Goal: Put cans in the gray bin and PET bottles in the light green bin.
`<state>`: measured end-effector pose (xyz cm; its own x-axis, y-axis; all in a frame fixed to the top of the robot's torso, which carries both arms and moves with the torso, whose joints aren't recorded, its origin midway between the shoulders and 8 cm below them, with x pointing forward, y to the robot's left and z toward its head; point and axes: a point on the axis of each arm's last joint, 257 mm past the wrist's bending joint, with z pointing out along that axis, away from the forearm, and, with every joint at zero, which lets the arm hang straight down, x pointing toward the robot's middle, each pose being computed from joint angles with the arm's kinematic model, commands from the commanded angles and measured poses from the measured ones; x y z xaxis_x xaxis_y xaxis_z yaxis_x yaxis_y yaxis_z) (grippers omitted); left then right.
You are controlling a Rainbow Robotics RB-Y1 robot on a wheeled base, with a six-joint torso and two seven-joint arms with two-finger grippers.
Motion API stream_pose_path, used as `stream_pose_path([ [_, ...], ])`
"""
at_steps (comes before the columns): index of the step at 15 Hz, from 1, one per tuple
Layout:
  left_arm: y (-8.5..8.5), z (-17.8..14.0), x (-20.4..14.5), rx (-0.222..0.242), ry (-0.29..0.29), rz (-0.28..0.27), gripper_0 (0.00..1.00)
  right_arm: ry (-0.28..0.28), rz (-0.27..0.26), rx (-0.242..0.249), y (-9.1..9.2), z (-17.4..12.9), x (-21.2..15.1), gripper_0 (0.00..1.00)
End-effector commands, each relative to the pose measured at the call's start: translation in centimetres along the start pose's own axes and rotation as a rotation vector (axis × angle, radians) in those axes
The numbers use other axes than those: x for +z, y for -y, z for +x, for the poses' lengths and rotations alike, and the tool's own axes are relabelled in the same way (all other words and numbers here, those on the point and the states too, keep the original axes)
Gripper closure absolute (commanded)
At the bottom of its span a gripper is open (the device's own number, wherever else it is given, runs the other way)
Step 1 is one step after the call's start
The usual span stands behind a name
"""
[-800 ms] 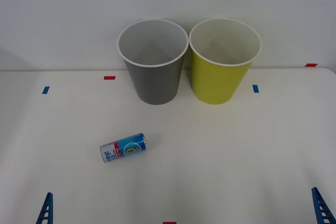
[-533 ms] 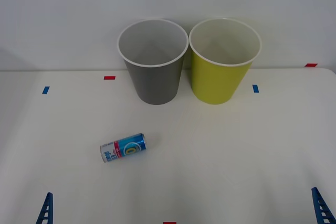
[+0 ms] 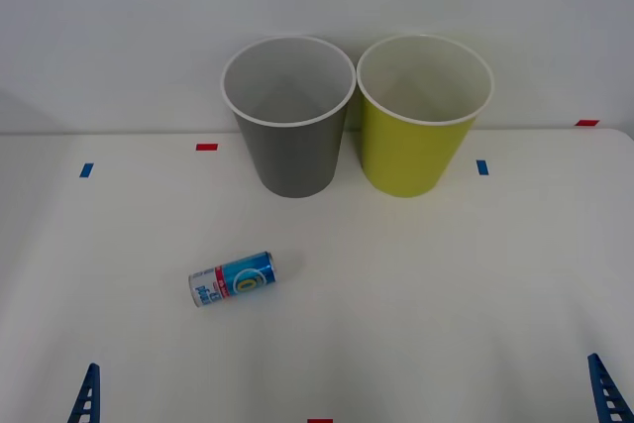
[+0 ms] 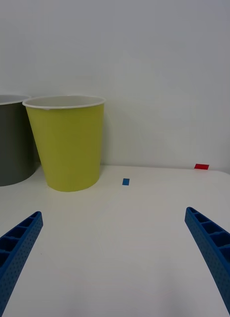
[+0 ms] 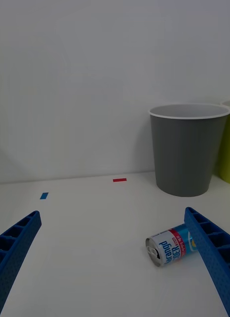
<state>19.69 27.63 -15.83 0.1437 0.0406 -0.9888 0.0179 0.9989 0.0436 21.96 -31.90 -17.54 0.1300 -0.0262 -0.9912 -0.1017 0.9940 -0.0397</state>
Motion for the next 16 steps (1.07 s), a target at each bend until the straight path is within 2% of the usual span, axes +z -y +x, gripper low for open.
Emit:
stream_pose_path([
  [1, 0.0, 0.0, 0.0, 0.0, 0.0, 0.0, 0.0, 0.0, 0.0, 0.0, 0.0, 0.0, 0.0, 0.0],
  [16, 0.0, 0.0, 0.0, 0.0, 0.0, 0.0, 0.0, 0.0, 0.0, 0.0, 0.0, 0.0, 0.0, 0.0],
])
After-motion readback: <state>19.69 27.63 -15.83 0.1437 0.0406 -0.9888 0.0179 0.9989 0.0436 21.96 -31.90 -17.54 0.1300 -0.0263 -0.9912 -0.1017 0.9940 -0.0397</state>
